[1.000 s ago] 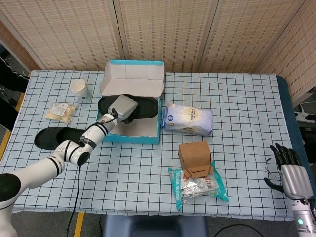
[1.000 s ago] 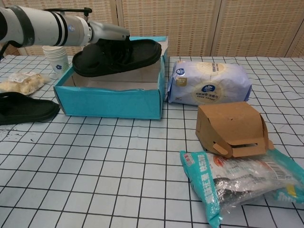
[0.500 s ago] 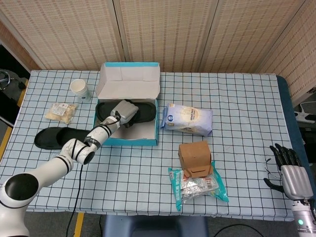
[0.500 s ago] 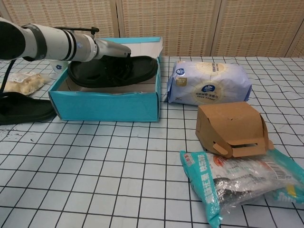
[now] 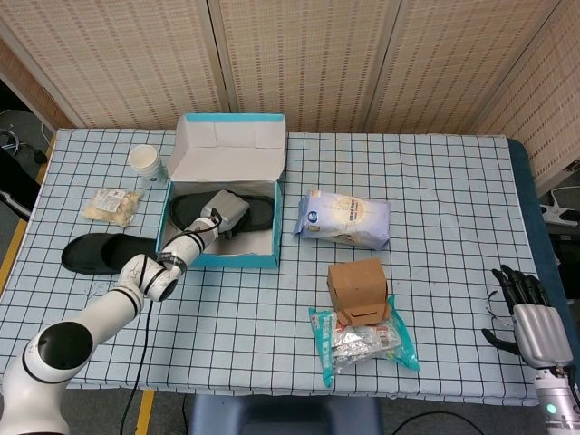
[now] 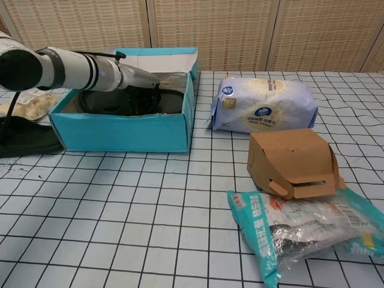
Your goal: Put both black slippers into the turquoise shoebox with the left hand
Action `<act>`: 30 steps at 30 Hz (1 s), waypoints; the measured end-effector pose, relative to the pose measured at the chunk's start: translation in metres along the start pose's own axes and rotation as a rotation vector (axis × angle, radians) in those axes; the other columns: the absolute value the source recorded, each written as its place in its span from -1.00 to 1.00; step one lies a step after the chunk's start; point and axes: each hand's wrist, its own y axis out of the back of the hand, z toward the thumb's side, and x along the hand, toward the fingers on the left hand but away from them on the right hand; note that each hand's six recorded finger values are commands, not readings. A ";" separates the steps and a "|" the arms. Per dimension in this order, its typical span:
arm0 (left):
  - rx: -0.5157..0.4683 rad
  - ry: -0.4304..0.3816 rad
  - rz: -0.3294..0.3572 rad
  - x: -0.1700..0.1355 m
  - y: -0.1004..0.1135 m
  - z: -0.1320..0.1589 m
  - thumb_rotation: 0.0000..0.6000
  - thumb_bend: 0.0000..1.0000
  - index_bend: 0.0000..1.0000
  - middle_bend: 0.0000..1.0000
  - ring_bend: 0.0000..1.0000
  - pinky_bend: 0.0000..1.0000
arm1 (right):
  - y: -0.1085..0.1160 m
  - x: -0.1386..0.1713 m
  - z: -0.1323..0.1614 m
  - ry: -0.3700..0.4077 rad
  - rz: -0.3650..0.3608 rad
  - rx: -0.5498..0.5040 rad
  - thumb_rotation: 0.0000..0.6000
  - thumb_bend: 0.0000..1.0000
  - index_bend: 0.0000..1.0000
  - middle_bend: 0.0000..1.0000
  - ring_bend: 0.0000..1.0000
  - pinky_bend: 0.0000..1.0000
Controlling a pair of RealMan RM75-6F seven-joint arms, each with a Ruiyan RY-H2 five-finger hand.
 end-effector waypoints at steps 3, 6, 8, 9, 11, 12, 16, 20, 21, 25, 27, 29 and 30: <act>0.005 0.007 -0.020 0.003 -0.008 0.000 1.00 0.88 0.23 0.27 0.10 0.25 | -0.001 0.000 0.000 0.001 0.002 0.000 1.00 -0.84 -1.00 -1.00 -1.00 -1.00; -0.001 0.008 -0.034 0.004 -0.015 0.002 1.00 0.87 0.23 0.27 0.09 0.24 | -0.001 0.000 0.001 0.002 0.005 -0.001 1.00 -0.84 -1.00 -1.00 -1.00 -1.00; -0.002 0.009 -0.040 0.005 -0.019 0.003 1.00 0.85 0.23 0.26 0.08 0.23 | -0.002 -0.001 0.001 0.003 0.009 0.000 1.00 -0.84 -1.00 -1.00 -1.00 -1.00; -0.001 0.011 -0.043 0.005 -0.020 0.002 1.00 0.84 0.23 0.26 0.06 0.22 | -0.003 -0.001 0.001 0.004 0.012 0.001 1.00 -0.84 -1.00 -1.00 -1.00 -1.00; -0.001 0.017 -0.051 0.006 -0.025 0.002 1.00 0.84 0.22 0.23 0.04 0.21 | -0.004 -0.001 0.002 0.005 0.015 0.001 1.00 -0.84 -1.00 -1.00 -1.00 -1.00; -0.002 0.019 -0.054 0.006 -0.026 0.001 1.00 0.84 0.21 0.19 -0.01 0.18 | -0.004 -0.001 0.002 0.005 0.016 0.001 1.00 -0.84 -1.00 -1.00 -1.00 -1.00; -0.017 0.021 -0.048 0.007 -0.030 0.000 1.00 0.77 0.02 -0.04 -0.30 -0.07 | -0.004 -0.001 0.002 0.006 0.017 0.000 1.00 -0.84 -1.00 -1.00 -1.00 -1.00; -0.027 0.015 -0.010 0.006 -0.025 -0.002 1.00 0.18 -0.63 -0.67 -0.74 -0.40 | -0.004 -0.001 0.002 0.008 0.017 0.000 1.00 -0.84 -1.00 -1.00 -1.00 -1.00; -0.025 0.011 0.005 0.005 -0.022 -0.002 1.00 0.04 -0.82 -0.83 -0.86 -0.44 | -0.004 -0.001 0.003 0.008 0.016 -0.001 1.00 -0.84 -1.00 -1.00 -1.00 -1.00; -0.059 -0.015 0.071 0.002 -0.009 -0.003 1.00 -0.14 -1.00 -1.00 -1.00 -0.72 | -0.003 0.001 0.004 0.013 0.012 -0.003 1.00 -0.84 -1.00 -1.00 -1.00 -1.00; -0.092 -0.032 0.103 -0.001 -0.002 -0.004 1.00 -0.19 -1.00 -1.00 -1.00 -0.84 | -0.003 0.002 0.005 0.015 0.012 -0.003 1.00 -0.84 -1.00 -1.00 -1.00 -1.00; -0.121 -0.047 0.129 -0.004 0.004 -0.007 1.00 -0.24 -1.00 -1.00 -1.00 -0.89 | -0.002 0.002 0.005 0.016 0.010 -0.003 1.00 -0.84 -1.00 -1.00 -1.00 -1.00; -0.132 -0.050 0.135 -0.006 0.006 -0.008 1.00 -0.26 -1.00 -1.00 -1.00 -0.90 | -0.002 0.003 0.005 0.017 0.008 -0.003 1.00 -0.84 -1.00 -1.00 -1.00 -1.00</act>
